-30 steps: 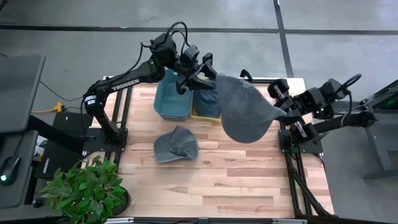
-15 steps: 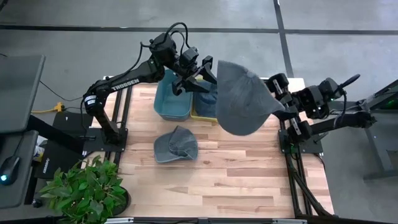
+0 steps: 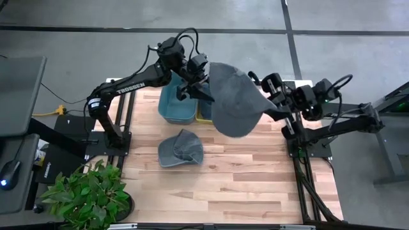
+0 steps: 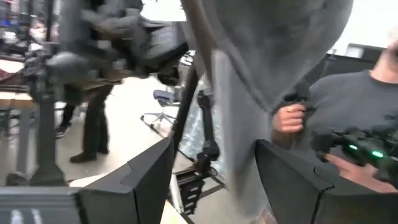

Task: Pick & Place hat
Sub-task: Put the right gray cap into the blue bin

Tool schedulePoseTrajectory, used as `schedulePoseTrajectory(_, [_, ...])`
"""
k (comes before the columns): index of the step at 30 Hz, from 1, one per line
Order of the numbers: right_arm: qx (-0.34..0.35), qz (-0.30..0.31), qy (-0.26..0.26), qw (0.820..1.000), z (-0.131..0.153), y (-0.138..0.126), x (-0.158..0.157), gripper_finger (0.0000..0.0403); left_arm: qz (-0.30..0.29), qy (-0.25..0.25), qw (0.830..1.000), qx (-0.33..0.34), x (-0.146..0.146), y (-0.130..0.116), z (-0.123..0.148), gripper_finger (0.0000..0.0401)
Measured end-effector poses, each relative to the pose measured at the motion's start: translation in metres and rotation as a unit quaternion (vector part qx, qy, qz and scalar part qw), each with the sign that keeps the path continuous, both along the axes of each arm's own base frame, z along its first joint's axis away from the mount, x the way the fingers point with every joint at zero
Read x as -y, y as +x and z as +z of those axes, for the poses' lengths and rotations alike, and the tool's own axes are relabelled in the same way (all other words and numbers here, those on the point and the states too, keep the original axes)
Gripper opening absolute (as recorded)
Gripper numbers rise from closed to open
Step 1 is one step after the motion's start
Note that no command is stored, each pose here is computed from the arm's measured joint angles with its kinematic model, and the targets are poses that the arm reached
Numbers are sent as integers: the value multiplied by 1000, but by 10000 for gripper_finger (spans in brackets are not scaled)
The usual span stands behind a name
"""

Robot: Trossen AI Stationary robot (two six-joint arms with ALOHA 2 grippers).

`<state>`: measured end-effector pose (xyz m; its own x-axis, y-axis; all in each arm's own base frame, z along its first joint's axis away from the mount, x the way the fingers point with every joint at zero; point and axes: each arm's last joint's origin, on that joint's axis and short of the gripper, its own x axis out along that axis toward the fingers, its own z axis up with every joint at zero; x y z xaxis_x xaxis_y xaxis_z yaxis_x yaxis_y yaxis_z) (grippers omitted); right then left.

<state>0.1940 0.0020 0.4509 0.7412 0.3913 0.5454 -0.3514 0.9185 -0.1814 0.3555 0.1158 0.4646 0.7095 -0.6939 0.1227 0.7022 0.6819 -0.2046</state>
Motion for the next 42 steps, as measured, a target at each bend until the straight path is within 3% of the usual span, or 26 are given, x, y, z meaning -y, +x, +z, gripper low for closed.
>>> schedulePoseTrajectory(6, [-4, -22, 5, 1000, 0, 0, 8, 7, -5, 0, 1000, -1, 1, 0, 0, 223])
schedulePoseTrajectory(10, [-28, -32, 13, 999, -4, 2, 15, 7, -9, 1, 1000, -1, 1, -1, 0, 197])
schedulePoseTrajectory(21, [-41, -58, 23, 997, -5, 1, 24, 7, -26, 13, 1000, 5, 2, -2, 1, 14])
schedulePoseTrajectory(28, [-44, -72, 41, 996, -4, -1, 28, 35, -14, 11, 1000, 7, 1, -2, 1, 8])
schedulePoseTrajectory(34, [-55, -90, 76, 992, -4, -6, 29, 85, 1, 5, 1000, 5, 0, 0, 0, 6])
schedulePoseTrajectory(42, [-25, -76, 75, 994, 7, -30, 24, 154, 17, 0, 1000, 6, -1, 0, 1, 6])
